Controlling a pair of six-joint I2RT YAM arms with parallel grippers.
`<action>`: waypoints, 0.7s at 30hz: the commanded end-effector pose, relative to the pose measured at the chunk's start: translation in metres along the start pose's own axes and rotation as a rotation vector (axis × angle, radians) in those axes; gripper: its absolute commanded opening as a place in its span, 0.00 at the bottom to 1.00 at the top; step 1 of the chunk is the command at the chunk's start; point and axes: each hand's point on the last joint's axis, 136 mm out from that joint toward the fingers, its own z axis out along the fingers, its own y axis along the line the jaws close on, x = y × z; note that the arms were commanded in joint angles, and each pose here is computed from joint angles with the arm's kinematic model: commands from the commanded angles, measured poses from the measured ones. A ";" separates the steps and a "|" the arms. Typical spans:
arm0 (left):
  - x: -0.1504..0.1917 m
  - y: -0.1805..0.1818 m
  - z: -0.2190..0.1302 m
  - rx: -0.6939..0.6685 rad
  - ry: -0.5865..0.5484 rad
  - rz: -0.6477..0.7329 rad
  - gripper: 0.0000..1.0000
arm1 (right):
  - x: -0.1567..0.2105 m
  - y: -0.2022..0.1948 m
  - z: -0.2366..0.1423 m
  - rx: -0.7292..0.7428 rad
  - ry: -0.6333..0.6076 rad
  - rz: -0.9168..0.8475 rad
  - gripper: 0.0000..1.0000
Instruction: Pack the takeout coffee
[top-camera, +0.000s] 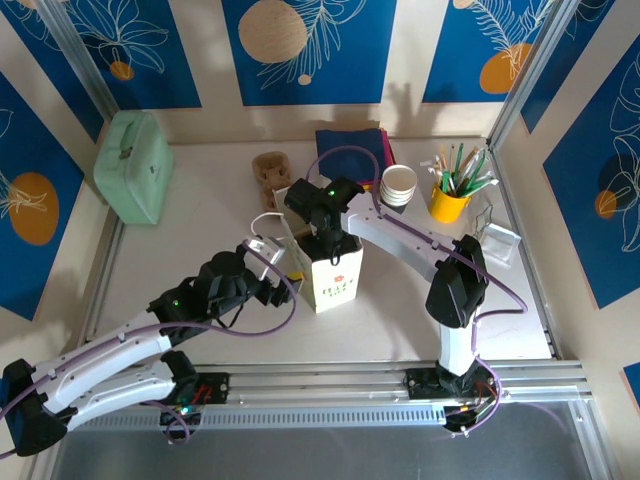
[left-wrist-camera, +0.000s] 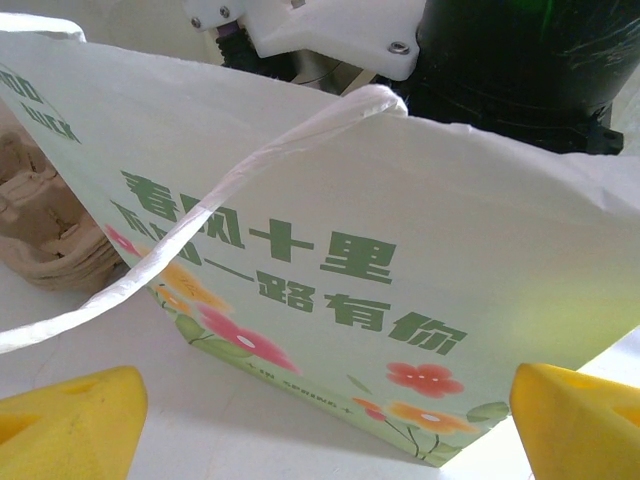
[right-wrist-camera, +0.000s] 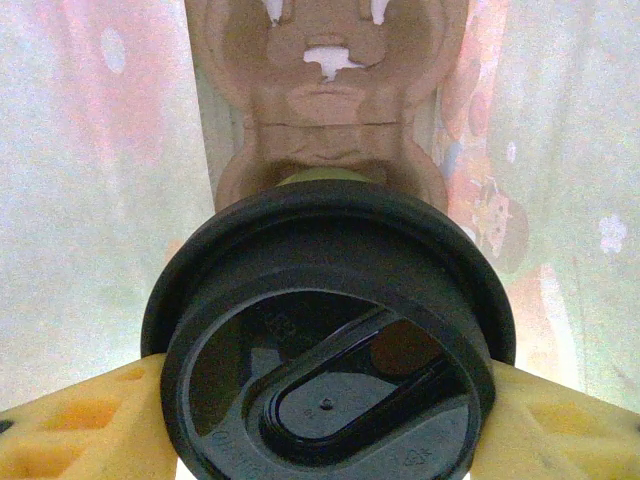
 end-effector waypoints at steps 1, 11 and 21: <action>-0.006 -0.001 -0.001 -0.001 -0.023 0.001 0.94 | 0.003 -0.003 -0.006 -0.001 0.005 -0.003 0.62; -0.006 -0.002 0.000 -0.001 -0.023 0.002 0.94 | 0.002 -0.005 -0.006 0.013 0.008 -0.003 0.62; -0.006 -0.001 0.000 -0.002 -0.021 0.003 0.94 | 0.000 -0.003 0.001 0.014 0.019 -0.005 0.62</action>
